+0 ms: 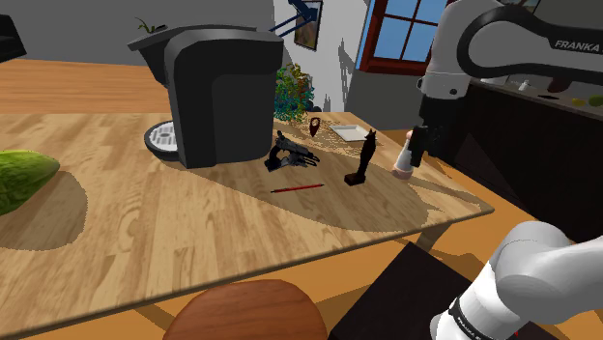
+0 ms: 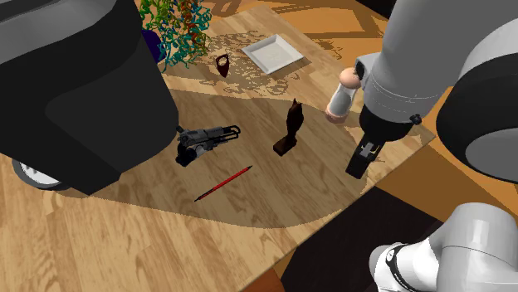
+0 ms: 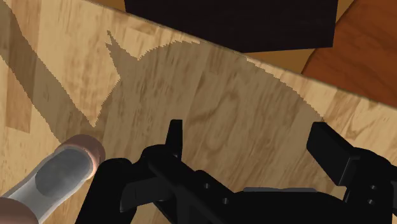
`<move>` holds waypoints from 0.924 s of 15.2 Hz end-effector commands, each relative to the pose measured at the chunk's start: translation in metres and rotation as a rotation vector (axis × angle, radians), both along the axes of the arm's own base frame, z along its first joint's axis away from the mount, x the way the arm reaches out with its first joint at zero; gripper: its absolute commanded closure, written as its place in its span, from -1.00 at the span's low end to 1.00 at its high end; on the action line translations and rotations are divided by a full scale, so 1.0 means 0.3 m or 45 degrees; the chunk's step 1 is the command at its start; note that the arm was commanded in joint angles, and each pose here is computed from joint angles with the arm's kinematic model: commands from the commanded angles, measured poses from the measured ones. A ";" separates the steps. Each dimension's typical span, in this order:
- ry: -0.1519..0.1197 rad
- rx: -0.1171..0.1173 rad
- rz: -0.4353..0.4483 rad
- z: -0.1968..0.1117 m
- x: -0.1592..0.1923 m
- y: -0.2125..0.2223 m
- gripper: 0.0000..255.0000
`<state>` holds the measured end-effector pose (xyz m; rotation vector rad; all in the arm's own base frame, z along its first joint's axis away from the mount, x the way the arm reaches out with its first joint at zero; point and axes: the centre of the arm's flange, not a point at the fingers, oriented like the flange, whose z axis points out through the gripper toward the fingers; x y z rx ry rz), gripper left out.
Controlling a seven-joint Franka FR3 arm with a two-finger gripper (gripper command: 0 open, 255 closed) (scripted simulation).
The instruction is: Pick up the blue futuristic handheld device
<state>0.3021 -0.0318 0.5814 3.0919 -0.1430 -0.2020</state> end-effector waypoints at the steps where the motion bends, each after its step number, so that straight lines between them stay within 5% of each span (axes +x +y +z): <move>1: 0.000 0.000 0.000 0.000 0.000 0.000 -1.00; 14: -0.224 0.144 0.577 -0.192 0.437 -0.120 -1.00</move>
